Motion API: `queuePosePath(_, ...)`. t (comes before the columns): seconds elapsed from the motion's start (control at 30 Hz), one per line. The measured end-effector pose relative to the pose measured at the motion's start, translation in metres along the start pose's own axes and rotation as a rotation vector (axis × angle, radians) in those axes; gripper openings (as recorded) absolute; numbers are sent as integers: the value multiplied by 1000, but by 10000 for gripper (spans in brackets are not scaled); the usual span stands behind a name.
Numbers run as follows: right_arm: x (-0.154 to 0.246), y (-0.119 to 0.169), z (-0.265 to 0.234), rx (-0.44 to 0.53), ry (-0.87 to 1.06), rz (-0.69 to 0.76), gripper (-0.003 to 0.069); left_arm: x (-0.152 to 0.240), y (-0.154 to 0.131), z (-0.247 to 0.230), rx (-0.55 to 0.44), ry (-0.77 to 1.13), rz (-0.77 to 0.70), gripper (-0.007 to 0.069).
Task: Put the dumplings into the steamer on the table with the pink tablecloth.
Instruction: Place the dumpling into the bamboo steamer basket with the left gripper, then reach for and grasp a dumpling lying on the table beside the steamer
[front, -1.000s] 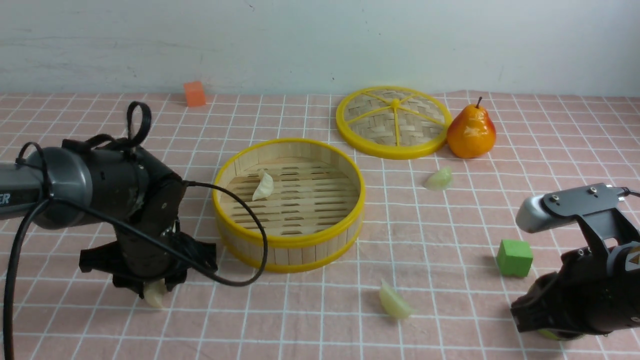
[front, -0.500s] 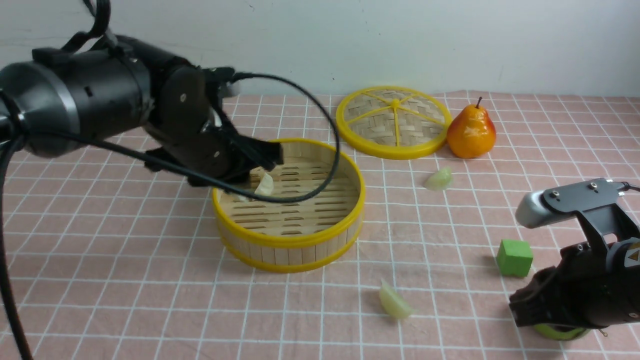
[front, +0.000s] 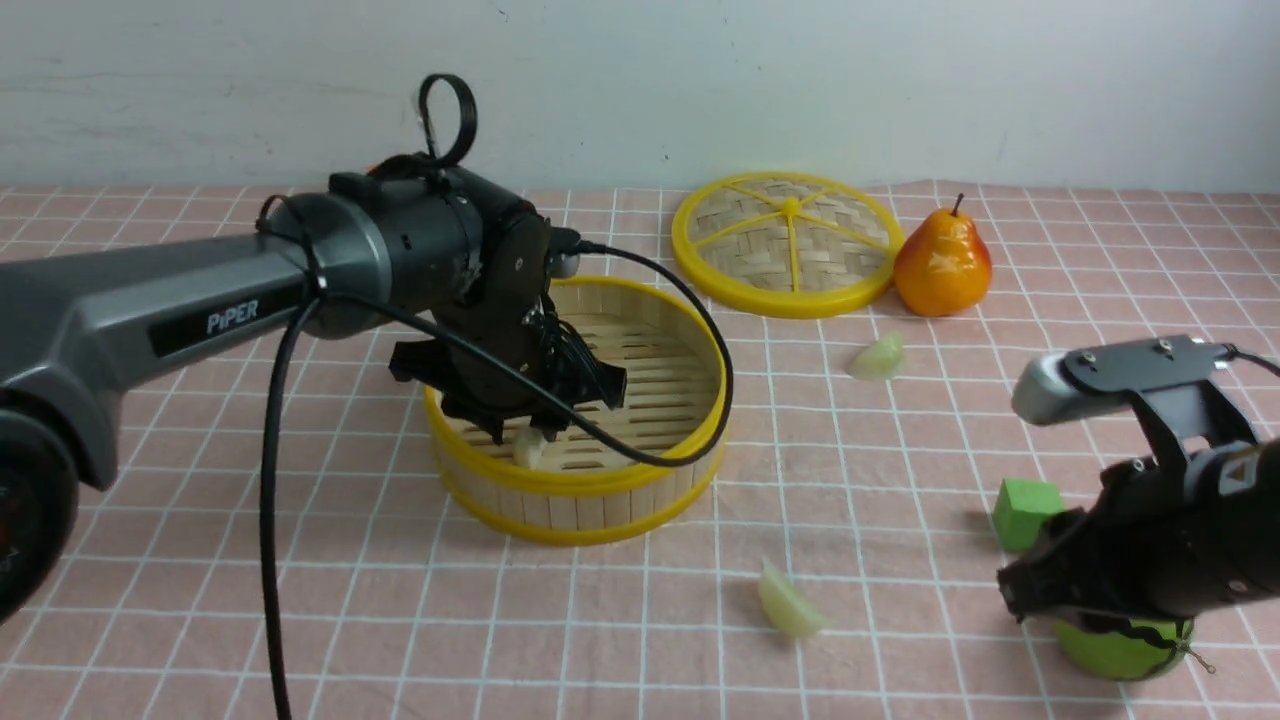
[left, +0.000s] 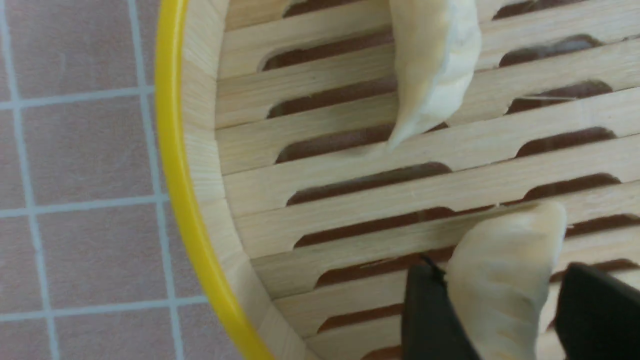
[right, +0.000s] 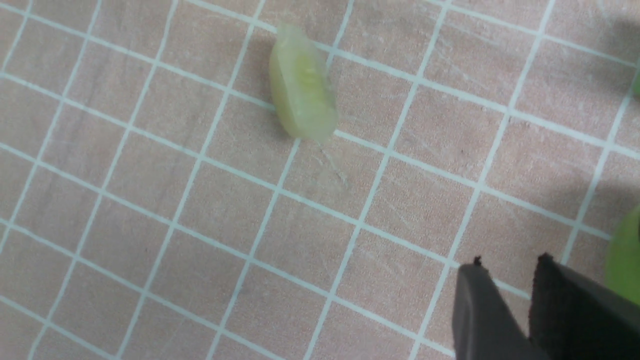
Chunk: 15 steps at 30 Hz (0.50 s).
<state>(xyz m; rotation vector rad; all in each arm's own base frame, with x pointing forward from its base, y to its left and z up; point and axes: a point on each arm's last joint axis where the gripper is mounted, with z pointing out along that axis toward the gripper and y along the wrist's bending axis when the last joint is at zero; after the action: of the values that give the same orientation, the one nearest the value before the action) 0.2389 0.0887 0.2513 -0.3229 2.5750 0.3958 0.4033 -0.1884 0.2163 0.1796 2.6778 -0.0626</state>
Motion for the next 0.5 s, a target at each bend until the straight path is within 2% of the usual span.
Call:
queuePosePath(0.03, -13, 0, 5, 0, -2, -3, 267, -3, 1, -14, -1, -7, 10, 419)
queuePosePath(0.1, -33, -1, 15, 3, -6, 1, 333, -6, 4, -37, 2, -32, 20, 442)
queuePosePath(0.13, -35, -1, 16, 3, -7, 1, 340, -6, 5, -44, 4, -42, 22, 442)
queuePosePath(0.17, -54, -8, 31, 11, -1, 39, 393, -8, 9, -77, 14, -86, 23, 434)
queuePosePath(0.23, -71, -17, 38, 22, -16, 77, 419, -9, 14, -110, 27, -140, 19, 414)
queuePosePath(0.3, -101, -43, 59, 51, -38, 186, 448, -3, 25, -176, 52, -248, 2, 340)
queuePosePath(0.37, -111, -54, 71, 60, -41, 232, 453, 3, 30, -198, 58, -286, -3, 296)
queuePosePath(0.43, -140, -79, 94, 76, -105, 320, 455, 30, 46, -245, 74, -358, -15, 189)
queuePosePath(0.47, -139, -81, 98, 77, -96, 327, 455, 30, 46, -245, 72, -358, -14, 181)
queuePosePath(0.5, -153, -88, 110, 79, -136, 354, 455, 49, 54, -256, 65, -365, -12, 133)
